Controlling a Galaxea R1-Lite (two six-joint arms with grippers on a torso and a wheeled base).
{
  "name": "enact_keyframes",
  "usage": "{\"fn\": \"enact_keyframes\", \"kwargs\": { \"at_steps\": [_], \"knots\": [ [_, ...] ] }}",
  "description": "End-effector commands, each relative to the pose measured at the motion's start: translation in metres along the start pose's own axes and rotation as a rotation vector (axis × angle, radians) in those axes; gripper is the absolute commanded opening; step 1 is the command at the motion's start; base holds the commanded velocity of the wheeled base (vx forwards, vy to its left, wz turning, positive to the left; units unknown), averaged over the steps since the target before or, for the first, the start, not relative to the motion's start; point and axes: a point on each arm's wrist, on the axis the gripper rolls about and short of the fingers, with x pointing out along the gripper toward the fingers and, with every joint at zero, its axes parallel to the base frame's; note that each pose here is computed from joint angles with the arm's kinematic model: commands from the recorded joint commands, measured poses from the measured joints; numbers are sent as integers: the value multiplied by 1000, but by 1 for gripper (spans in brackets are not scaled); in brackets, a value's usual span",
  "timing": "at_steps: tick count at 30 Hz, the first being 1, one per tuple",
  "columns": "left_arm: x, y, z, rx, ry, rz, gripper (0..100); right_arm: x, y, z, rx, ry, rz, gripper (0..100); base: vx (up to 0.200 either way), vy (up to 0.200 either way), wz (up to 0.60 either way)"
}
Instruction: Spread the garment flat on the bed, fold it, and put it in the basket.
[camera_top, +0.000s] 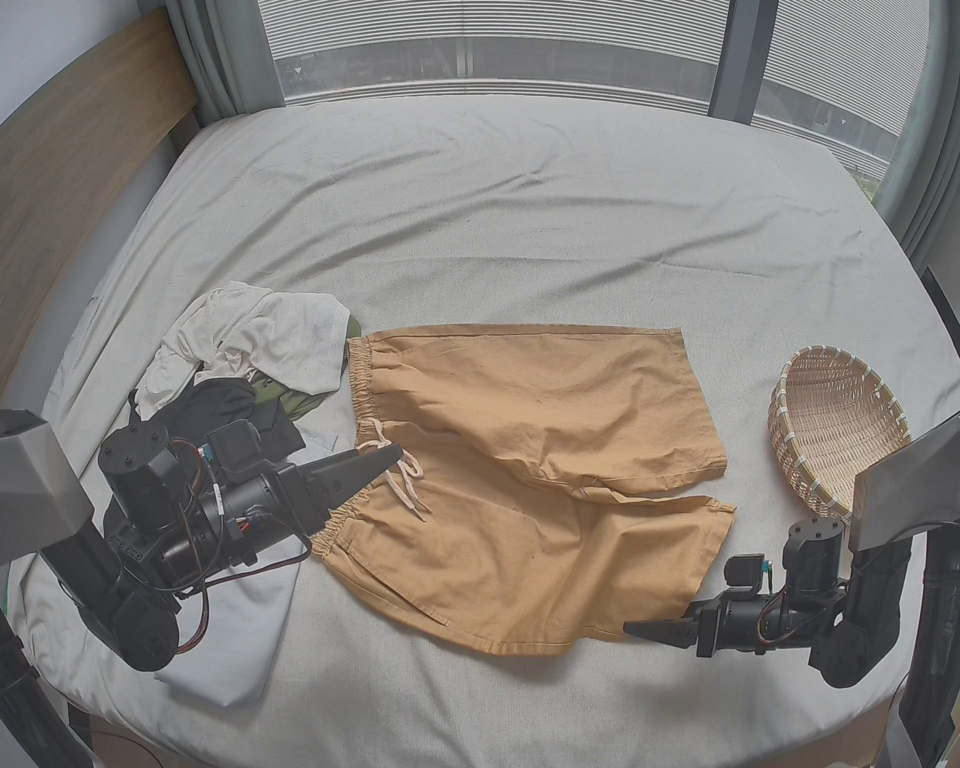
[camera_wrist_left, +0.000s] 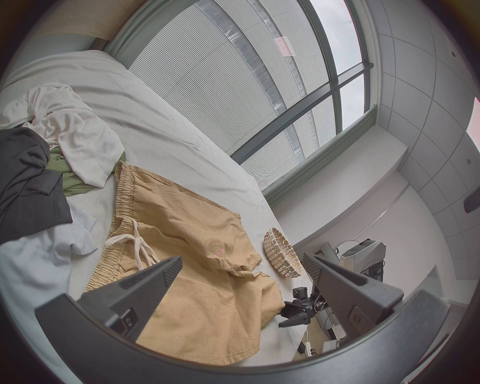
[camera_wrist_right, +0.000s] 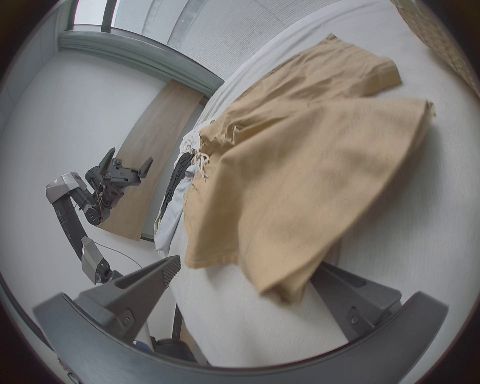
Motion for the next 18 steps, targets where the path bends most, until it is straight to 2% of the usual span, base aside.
{"fn": "enact_keyframes", "kwargs": {
  "at_steps": [1,11,18],
  "knots": [
    [0,0,0,0,-1,-1,100,-10,5,-15,17,58,-11,100,0,0,0],
    [1,-1,-1,0,2,-6,100,-19,12,-24,37,102,17,100,0,0,0],
    [1,-2,-1,0,3,-7,100,-14,5,-20,34,83,3,100,0,0,0]
  ]
}}
